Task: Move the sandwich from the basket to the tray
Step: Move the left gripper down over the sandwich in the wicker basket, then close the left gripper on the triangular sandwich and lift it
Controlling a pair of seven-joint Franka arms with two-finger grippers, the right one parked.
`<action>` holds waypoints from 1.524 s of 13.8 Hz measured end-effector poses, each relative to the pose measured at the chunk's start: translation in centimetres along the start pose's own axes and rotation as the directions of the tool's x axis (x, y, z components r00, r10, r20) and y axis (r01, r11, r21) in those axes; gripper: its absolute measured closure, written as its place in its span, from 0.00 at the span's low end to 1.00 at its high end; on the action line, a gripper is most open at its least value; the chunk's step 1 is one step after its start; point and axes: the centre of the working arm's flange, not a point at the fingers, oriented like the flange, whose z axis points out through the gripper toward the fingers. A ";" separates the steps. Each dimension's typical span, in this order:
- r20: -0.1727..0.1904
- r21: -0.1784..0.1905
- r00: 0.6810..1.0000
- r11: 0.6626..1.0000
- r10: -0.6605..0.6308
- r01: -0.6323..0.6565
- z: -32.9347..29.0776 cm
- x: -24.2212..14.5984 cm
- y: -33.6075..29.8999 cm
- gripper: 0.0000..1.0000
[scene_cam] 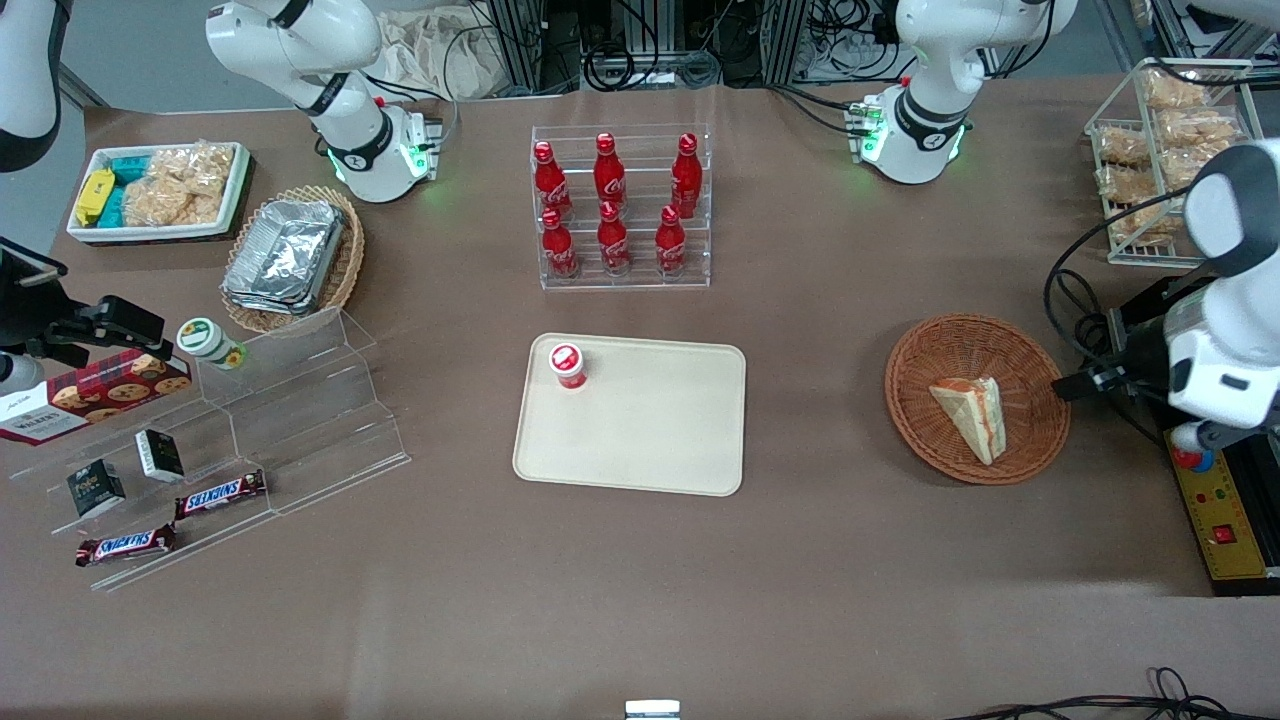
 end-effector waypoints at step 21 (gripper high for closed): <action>0.024 -0.002 0.996 0.996 -0.087 0.087 20.0 -2.3 1.7 0.14</action>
